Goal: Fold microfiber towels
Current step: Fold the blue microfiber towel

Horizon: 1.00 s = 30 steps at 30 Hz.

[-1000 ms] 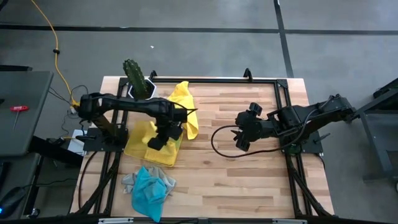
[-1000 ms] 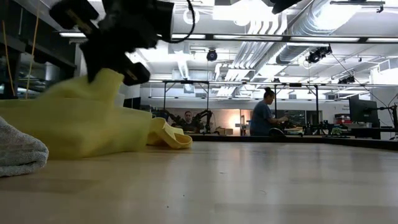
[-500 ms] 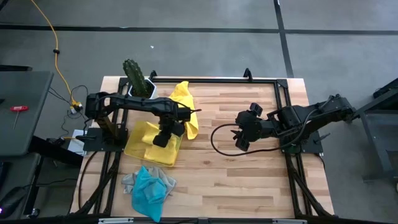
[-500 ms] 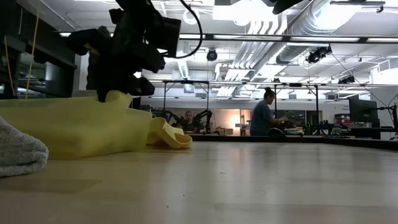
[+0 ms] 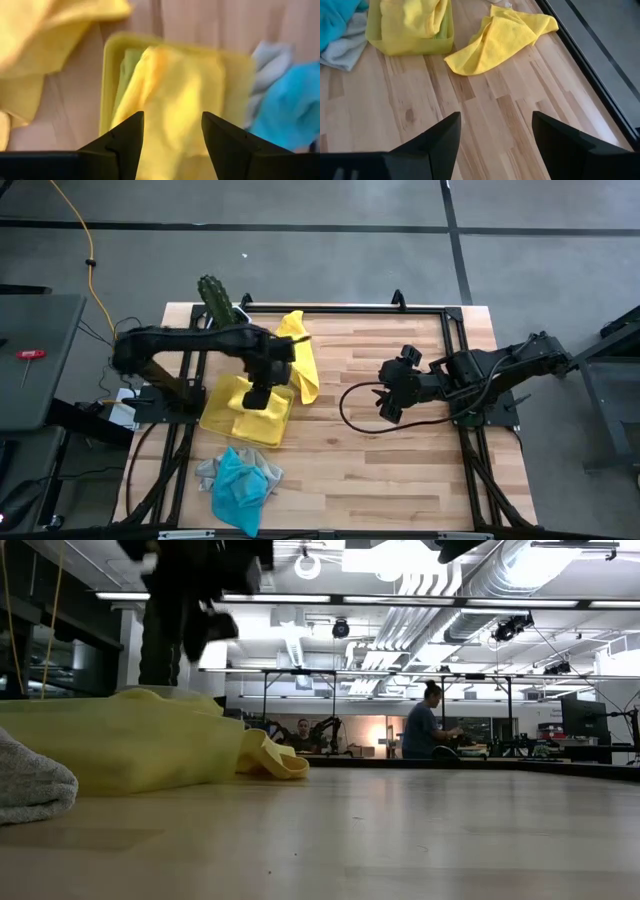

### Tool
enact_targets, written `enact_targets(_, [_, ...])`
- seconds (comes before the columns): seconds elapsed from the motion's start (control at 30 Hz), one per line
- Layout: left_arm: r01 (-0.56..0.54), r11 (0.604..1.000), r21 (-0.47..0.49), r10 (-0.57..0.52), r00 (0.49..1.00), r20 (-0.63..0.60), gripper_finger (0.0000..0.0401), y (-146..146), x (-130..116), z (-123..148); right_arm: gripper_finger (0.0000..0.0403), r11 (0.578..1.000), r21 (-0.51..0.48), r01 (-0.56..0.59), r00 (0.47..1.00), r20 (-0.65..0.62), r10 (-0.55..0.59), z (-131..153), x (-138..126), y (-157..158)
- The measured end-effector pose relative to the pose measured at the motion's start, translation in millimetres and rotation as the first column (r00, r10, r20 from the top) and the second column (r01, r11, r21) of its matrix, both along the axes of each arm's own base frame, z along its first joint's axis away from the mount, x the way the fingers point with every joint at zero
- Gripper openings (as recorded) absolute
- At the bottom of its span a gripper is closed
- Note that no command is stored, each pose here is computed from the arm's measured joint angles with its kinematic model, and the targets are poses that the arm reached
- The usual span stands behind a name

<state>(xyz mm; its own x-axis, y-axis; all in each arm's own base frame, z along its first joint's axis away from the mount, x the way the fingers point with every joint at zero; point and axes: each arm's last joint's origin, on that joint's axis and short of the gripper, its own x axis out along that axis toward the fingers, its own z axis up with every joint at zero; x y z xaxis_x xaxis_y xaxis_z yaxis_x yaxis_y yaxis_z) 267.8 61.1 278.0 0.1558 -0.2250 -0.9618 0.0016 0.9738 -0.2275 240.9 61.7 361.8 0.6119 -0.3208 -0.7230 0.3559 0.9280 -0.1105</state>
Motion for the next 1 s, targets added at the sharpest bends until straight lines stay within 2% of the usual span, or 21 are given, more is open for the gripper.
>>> enact_targets(0.17, [-0.108,0.994,-0.004,0.107,0.972,0.209,0.0173,-45.3,-24.2,39.2,0.0236,1.000,-0.012,-0.029,0.999,-0.043,0.028,-2.0,-3.8,2.5])
enact_targets(0.23, [-0.132,0.991,-0.013,0.131,0.958,0.256,0.0167,-72.7,-32.2,47.9,0.0236,0.999,-0.023,-0.048,0.997,-0.061,0.047,-2.7,-5.6,4.6])
enact_targets(0.33, [-0.129,0.991,-0.025,0.131,0.956,0.263,0.0162,-121.5,-41.9,51.5,0.0236,0.998,-0.027,-0.057,0.996,-0.076,0.055,-3.4,-7.4,6.3])
enact_targets(0.47, [-0.160,0.983,-0.089,0.177,0.953,0.245,0.0161,-188.8,-47.8,42.5,0.0236,0.998,-0.030,-0.060,0.995,-0.084,0.057,-3.8,-8.2,6.5])
enact_targets(0.63, [-0.280,0.950,-0.136,0.302,0.936,0.179,0.0161,-257.8,-40.4,26.1,0.0236,0.998,-0.049,-0.046,0.996,-0.081,0.042,-3.6,-8.1,5.3])
enact_targets(0.73, [-0.350,0.931,-0.100,0.361,0.923,0.133,0.0161,-286.8,-28.9,14.0,0.0236,0.997,-0.074,-0.034,0.996,-0.082,0.028,-3.7,-8.8,4.4])
enact_targets(0.8, [-0.389,0.920,-0.041,0.391,0.916,0.093,0.0161,-299.9,-20.5,2.8,0.0236,0.995,-0.093,-0.023,0.997,-0.079,0.016,-3.5,-8.9,3.7])
enact_targets(1.0, [-0.486,0.868,0.099,0.487,0.873,0.020,0.0161,-322.3,-1.5,-26.4,0.0236,0.989,-0.141,-0.035,0.993,-0.113,0.019,-4.5,-11.4,2.2])
